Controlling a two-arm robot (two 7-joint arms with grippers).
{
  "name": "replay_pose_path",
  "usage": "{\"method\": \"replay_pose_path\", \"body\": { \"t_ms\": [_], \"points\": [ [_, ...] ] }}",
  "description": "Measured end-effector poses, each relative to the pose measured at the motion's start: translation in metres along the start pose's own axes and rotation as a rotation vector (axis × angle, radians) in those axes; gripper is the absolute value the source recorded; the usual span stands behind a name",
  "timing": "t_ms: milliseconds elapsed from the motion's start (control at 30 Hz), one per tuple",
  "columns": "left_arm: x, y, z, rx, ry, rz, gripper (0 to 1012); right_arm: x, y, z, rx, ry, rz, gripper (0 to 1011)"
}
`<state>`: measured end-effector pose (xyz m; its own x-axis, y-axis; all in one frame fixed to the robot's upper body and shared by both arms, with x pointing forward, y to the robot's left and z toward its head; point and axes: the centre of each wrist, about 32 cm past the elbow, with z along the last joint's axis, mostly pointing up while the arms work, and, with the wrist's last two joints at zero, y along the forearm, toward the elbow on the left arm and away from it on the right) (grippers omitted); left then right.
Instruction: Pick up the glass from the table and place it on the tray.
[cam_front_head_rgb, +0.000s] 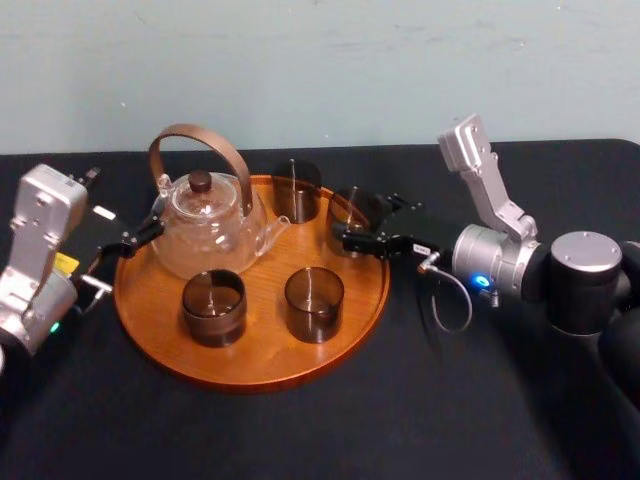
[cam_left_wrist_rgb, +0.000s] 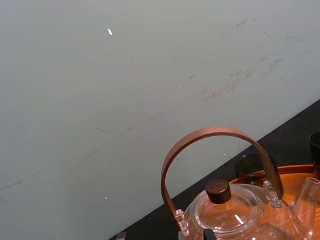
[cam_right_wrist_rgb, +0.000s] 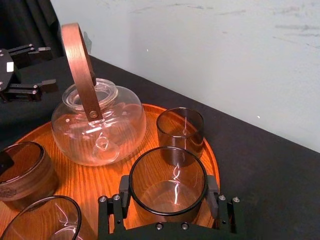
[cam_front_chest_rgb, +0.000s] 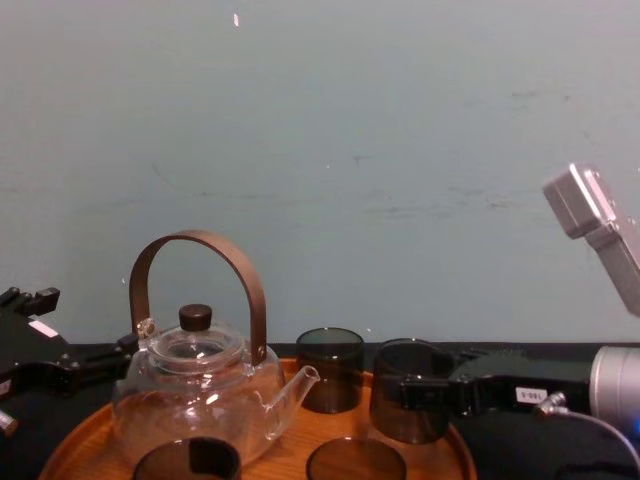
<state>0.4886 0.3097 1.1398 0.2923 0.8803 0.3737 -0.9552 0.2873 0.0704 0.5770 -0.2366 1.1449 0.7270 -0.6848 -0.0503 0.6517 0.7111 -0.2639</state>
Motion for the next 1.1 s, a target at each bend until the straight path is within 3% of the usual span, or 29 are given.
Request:
{"method": "replay_pose_path", "body": {
  "t_ms": [1100],
  "points": [
    [0.0,0.0,0.0,0.0,0.0,0.0,1001,-0.0005,0.001,-0.0067,-0.01,0.007,0.0,904]
  ]
}}
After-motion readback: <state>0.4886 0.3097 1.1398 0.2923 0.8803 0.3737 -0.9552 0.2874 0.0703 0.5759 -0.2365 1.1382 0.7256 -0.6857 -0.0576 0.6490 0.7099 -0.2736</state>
